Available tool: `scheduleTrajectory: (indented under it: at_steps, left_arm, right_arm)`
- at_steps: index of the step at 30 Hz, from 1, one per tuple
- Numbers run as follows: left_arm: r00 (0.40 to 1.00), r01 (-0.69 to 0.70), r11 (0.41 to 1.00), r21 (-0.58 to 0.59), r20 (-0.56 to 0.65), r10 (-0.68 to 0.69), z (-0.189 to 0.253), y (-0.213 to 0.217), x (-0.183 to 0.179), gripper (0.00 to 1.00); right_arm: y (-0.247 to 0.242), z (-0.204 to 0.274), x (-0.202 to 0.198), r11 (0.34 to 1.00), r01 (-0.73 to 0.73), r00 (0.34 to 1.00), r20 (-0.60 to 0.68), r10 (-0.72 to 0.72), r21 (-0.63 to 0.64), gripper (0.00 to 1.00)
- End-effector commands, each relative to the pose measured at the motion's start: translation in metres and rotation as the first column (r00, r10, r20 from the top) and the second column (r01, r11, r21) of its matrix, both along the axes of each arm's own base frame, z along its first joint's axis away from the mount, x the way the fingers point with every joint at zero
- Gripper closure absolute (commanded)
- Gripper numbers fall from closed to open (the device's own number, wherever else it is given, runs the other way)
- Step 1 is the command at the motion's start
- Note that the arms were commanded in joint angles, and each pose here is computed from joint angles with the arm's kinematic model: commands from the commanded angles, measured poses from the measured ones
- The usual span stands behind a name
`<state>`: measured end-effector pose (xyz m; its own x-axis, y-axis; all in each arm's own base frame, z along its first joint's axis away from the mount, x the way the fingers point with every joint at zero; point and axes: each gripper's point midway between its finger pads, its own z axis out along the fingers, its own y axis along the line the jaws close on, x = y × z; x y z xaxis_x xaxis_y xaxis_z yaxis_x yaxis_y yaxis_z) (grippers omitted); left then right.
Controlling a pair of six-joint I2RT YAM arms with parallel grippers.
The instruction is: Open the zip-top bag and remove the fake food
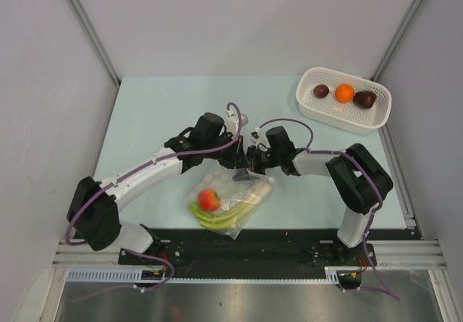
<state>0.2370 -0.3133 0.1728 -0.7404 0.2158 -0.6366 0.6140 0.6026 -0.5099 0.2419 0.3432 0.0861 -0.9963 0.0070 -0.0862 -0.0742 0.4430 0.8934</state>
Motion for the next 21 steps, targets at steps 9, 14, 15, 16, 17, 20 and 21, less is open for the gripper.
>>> scheduleTrajectory:
  at_steps: [9,14,15,16,17,20,21]
  left_arm:
    - [0.994,0.089,0.988,-0.128,0.071,-0.080,0.046,-0.036,0.022,1.00]
    - [0.996,0.091,0.984,-0.152,0.017,-0.089,0.039,-0.050,0.028,1.00]
    - [0.995,0.097,0.981,-0.168,0.017,-0.095,0.040,-0.053,0.027,1.00]
    - [0.994,0.109,0.978,-0.179,0.005,-0.110,0.038,-0.055,0.024,1.00]
    - [0.993,0.114,0.977,-0.180,-0.008,-0.117,0.035,-0.057,0.018,1.00]
    - [0.990,0.137,0.975,-0.177,-0.016,-0.142,0.029,-0.062,0.006,1.00]
    - [0.989,0.141,0.975,-0.173,-0.023,-0.147,0.026,-0.062,0.004,1.00]
  right_arm:
    - [0.050,0.003,-0.038,0.972,-0.160,0.986,-0.027,0.167,0.170,0.58]
    - [0.054,-0.005,-0.041,0.977,-0.155,0.986,-0.034,0.162,0.148,0.41]
    - [0.054,-0.008,-0.037,0.981,-0.134,0.990,-0.033,0.140,0.138,0.38]
    - [0.053,-0.009,-0.033,0.984,-0.117,0.992,-0.035,0.123,0.132,0.31]
    - [0.053,-0.010,-0.029,0.987,-0.094,0.994,-0.046,0.101,0.131,0.29]
    - [0.054,-0.013,-0.018,0.991,-0.048,0.997,-0.046,0.054,0.129,0.21]
    - [0.055,-0.017,-0.016,0.992,-0.035,0.998,-0.051,0.041,0.122,0.19]
